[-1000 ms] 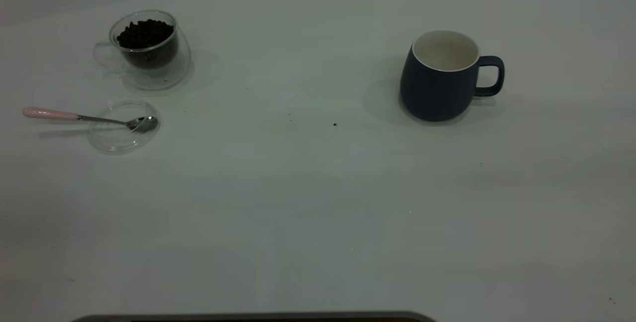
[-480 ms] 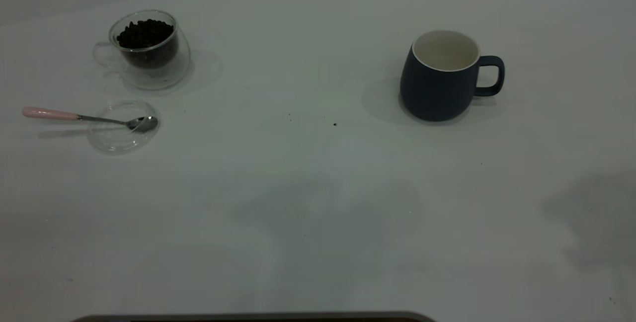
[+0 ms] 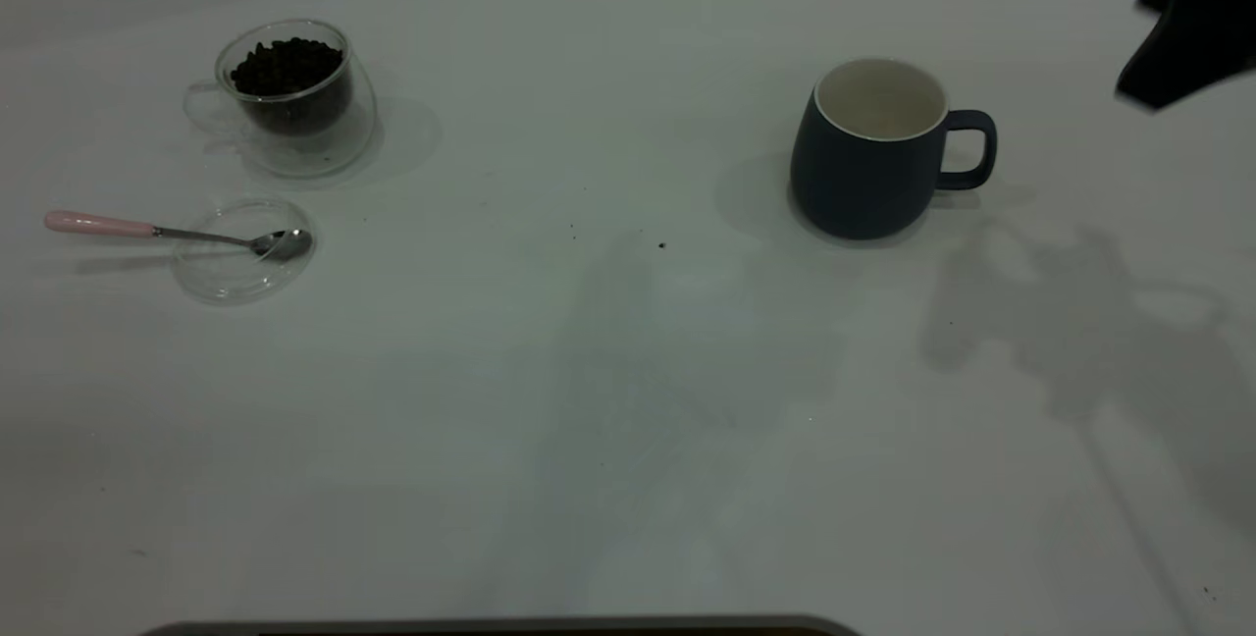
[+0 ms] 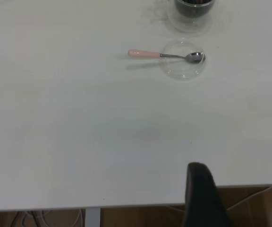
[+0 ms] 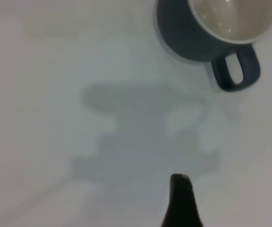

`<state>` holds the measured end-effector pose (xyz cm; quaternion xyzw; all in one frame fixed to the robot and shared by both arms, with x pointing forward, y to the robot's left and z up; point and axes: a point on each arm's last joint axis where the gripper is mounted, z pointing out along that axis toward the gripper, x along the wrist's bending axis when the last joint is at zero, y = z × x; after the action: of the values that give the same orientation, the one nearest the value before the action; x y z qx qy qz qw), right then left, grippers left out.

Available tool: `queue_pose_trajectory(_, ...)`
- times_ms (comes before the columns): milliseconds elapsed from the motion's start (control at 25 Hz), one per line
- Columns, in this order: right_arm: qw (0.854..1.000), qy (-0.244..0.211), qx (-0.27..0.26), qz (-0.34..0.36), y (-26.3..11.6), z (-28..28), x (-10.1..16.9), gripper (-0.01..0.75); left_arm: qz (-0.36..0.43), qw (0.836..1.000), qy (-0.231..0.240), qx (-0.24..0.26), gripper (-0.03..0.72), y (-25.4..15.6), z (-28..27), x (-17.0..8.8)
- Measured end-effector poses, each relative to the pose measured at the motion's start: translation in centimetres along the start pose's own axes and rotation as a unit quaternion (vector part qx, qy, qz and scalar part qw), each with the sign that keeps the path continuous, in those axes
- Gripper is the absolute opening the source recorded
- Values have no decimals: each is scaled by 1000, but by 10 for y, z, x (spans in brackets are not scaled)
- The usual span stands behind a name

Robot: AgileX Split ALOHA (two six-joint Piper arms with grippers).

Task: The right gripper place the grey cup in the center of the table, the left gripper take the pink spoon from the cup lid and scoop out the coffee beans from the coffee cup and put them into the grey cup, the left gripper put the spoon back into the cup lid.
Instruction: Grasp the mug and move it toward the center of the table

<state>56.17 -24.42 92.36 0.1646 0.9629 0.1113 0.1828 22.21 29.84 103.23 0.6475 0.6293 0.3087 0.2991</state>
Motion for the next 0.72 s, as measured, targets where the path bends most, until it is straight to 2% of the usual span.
queue_pose_trajectory(200, 993, -26, 5, -116, -2, 44, -12, 588, 0, 1000, 0, 0, 482, 0, 0, 0)
queue_pose_trajectory(360, 989, -14, -2, -144, 5, 73, -26, 588, 0, 1000, 0, 0, 482, 0, 0, 0)
queue_pose_trajectory(520, 988, 8, -30, -152, 18, 89, -40, 588, 0, 1000, 0, 0, 482, 0, 0, 0)
queue_pose_trajectory(720, 981, 22, -45, -185, 21, 108, -45, 585, 0, 1000, 0, 0, 482, 0, 0, 0)
